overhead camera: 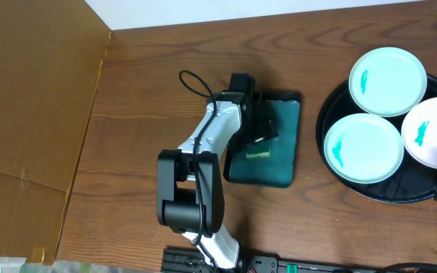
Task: Clean dirty plates on tray and stack at the side
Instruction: 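Lower the left gripper and grasp the green sponge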
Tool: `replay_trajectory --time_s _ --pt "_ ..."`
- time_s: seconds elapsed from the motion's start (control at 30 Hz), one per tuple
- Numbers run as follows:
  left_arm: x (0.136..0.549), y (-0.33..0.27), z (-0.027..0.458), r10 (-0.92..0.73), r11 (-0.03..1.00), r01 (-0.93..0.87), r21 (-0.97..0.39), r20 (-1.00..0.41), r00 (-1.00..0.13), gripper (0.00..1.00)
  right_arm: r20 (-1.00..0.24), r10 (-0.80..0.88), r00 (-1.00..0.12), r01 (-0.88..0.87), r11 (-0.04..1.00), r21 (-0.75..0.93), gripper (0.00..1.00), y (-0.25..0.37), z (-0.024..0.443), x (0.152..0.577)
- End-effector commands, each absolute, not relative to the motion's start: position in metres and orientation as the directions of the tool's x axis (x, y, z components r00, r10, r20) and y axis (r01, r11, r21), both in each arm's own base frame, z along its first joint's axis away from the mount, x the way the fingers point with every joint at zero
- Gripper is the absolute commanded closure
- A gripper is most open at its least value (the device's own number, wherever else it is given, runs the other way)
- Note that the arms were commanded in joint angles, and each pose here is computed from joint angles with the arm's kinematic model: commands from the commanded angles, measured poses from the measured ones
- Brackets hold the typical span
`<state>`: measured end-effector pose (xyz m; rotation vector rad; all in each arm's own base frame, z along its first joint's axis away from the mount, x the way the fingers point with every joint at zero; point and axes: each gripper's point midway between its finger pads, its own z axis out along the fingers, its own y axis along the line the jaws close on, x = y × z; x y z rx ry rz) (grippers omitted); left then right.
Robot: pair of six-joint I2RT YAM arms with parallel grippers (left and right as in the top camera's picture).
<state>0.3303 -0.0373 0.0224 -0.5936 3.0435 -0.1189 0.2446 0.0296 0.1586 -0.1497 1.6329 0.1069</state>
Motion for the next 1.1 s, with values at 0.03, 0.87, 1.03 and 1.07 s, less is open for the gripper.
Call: replay_trajectory --time_s 0.03,0.87,1.03,1.07 --pt "0.330 -0.038 0.024 -0.367 0.927 -0.364 -0.088 -0.017 -0.930 0.10 -0.997 -0.040 -0.061 -0.151 0.988 -0.030 0.01 0.027 0.159 0.245" --pt "0.309 -0.036 -0.005 -0.368 0.928 -0.371 -0.046 0.066 -0.928 0.21 -0.997 -0.040 -0.061 -0.151 0.988 -0.030 0.01 0.027 0.159 0.245" --pt "0.324 -0.034 -0.005 -0.283 0.957 -0.282 -0.061 -0.002 -0.959 0.12 -0.997 -0.040 -0.061 -0.151 0.988 -0.030 0.01 0.027 0.159 0.245" --pt "0.329 -0.035 -0.005 -0.263 0.963 -0.261 -0.068 -0.021 -0.965 0.12 -0.997 -0.040 -0.061 -0.151 0.988 -0.030 0.01 0.027 0.159 0.245"
